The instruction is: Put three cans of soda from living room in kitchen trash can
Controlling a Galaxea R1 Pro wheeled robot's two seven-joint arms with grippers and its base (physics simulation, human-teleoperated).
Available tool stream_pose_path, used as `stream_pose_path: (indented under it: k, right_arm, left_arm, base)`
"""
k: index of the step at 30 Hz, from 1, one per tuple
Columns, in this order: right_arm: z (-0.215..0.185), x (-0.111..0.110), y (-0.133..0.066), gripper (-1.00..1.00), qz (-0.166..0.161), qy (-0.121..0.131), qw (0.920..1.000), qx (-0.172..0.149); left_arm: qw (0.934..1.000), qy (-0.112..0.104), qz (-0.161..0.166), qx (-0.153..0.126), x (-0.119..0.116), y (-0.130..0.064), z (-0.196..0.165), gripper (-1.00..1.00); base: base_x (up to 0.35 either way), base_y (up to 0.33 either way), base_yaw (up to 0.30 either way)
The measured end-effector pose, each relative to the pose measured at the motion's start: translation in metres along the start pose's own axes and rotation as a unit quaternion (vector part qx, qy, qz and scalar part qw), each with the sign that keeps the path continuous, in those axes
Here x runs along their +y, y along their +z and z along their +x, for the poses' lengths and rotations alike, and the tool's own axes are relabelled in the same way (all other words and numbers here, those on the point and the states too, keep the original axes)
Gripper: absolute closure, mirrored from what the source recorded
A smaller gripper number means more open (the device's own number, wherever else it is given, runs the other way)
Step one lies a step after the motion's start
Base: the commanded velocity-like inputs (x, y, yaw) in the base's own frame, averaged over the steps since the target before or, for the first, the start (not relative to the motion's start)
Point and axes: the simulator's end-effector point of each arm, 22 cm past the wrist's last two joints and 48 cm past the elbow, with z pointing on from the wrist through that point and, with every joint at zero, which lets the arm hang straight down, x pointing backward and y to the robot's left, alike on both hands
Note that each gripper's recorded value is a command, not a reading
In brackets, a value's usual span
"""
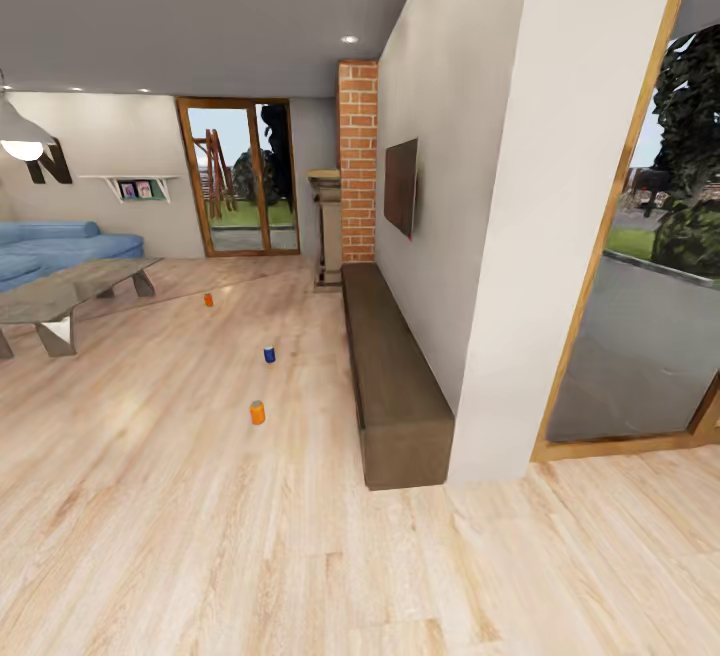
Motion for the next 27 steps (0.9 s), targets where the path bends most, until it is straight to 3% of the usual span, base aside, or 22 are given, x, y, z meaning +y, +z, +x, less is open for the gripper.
stream_pose_path:
  k: [4, 27]
  right_arm:
    - [-0.006, 0.013, 0.000, -1.00, -0.010, -0.003, 0.9999, -0.007]
    - [-0.006, 0.013, 0.000, -1.00, -0.010, -0.003, 0.9999, -0.007]
  left_arm:
    - [0.9999, 0.000, 0.013, -0.007, -0.013, 0.000, -0.002, -1.00]
    - [0.9999, 0.000, 0.013, -0.010, -0.014, 0.000, -0.004, -1.00]
  base:
    - [0.000, 0.000, 0.000]
    - [0.000, 0.000, 0.000]
